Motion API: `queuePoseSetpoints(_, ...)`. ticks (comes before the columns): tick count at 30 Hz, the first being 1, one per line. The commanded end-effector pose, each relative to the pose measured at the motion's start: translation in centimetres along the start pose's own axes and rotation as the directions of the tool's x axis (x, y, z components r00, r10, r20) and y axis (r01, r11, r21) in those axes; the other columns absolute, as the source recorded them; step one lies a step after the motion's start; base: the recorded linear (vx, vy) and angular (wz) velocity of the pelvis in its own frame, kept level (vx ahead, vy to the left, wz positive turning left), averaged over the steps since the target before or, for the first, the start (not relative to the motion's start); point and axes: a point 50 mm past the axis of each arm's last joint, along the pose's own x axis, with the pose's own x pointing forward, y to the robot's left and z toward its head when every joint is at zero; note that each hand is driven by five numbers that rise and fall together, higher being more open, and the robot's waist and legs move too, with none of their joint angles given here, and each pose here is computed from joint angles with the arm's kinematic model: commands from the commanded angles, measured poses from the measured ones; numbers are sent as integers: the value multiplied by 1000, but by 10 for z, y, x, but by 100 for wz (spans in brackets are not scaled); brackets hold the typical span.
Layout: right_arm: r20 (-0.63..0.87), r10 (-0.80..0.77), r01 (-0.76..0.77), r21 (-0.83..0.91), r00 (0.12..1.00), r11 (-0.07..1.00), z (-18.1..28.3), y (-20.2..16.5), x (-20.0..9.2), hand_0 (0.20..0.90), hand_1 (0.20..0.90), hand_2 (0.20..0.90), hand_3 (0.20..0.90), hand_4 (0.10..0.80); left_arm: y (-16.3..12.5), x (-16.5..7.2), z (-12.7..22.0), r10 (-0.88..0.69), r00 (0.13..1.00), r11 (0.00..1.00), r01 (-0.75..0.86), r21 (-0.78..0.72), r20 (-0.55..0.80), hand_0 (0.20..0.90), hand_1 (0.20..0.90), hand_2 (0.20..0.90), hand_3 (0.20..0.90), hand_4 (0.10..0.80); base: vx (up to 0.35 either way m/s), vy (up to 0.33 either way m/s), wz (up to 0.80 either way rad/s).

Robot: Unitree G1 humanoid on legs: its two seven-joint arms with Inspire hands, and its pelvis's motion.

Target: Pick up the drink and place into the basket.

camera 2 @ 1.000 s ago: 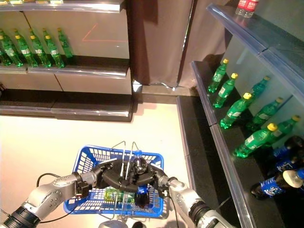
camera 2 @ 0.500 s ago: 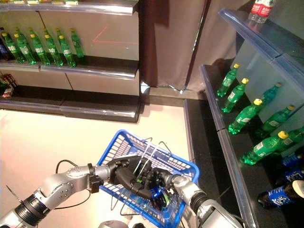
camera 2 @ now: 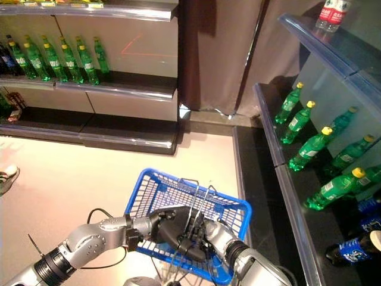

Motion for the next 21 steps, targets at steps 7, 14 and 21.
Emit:
queuePoseSetpoints(7,177,-98,110,-58,979,992,48,-35,-3,900,900,900,900,800,-89,6,118,-507,711,862,414,292,487,300,300,300,200,100,12,5,2)
queuePoseSetpoints(14,319,-182,173,57,930,983,64,-59,-22,900,900,900,900,800,-71,-6,124,-395,737,919,319,234,548,300,300,300,200,100,-2,-21,-2)
queuePoseSetpoints(21,478,-238,190,147,845,971,63,-84,-60,900,900,900,900,800,-32,-31,129,-179,742,982,93,166,646,300,300,300,200,100,-39,-45,-1)
